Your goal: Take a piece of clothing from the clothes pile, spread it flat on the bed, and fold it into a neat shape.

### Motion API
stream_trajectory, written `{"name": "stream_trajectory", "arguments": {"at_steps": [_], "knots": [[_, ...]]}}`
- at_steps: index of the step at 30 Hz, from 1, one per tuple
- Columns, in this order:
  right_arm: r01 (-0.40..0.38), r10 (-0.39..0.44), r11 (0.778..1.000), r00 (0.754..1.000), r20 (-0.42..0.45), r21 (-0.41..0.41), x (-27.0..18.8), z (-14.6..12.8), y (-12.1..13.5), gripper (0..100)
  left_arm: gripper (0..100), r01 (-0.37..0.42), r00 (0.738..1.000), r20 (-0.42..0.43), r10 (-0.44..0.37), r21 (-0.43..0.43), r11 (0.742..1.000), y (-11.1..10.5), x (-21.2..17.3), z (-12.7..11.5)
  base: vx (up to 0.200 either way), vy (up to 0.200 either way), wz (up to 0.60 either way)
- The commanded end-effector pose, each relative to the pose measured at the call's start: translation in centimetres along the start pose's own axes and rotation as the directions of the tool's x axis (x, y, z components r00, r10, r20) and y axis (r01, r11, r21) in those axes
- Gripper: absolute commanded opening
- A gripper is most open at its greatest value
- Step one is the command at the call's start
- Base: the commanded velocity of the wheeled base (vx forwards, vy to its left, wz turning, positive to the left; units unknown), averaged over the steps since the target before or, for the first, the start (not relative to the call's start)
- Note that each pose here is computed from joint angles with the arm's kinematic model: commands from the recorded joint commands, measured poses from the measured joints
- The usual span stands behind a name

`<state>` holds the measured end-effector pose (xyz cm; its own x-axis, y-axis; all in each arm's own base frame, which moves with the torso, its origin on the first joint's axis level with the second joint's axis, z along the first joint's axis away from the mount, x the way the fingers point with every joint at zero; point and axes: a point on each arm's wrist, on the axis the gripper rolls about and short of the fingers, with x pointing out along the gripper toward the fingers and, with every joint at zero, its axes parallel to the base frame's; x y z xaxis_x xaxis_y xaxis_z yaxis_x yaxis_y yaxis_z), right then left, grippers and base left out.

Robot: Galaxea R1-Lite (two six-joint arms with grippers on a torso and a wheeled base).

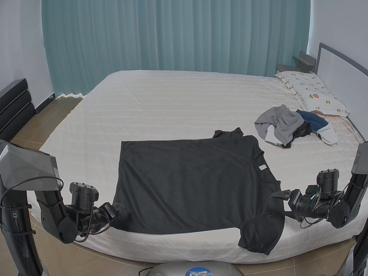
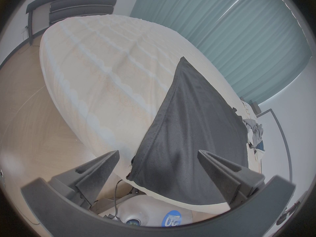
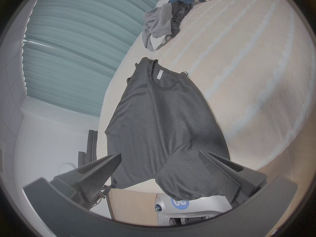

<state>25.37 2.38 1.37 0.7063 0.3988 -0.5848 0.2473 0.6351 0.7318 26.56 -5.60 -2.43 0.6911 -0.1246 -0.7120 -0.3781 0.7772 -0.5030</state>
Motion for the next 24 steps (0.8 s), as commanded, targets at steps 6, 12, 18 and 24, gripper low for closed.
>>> {"name": "stream_trajectory", "arguments": {"at_steps": [6,12,18,24], "knots": [[0.003,-0.003,1.0,1.0,-0.003,0.001,0.12,-0.02,-0.07,100,100,-0.017,0.999,-0.031,0.018,0.041,0.999,-0.29,1.03,-1.65,0.0,0.0,0.0],[0.001,-0.001,1.0,1.0,-0.002,0.001,0.1,-0.01,-0.05,100,100,-0.018,0.999,-0.034,0.02,0.045,0.999,-0.34,1.04,-1.77,0.0,0.0,0.0],[0.002,-0.002,1.0,1.0,0.01,-0.001,-0.09,0.14,-0.03,100,0,-0.038,0.999,-0.035,0.04,0.034,0.999,0.21,0.77,-1.72,0.0,0.0,0.0],[0.002,-0.002,1.0,1.0,0.012,-0.005,-0.12,0.16,-0.01,100,0,-0.048,0.998,-0.028,0.049,0.025,0.999,0.55,0.56,-1.45,0.0,0.0,0.0]]}}
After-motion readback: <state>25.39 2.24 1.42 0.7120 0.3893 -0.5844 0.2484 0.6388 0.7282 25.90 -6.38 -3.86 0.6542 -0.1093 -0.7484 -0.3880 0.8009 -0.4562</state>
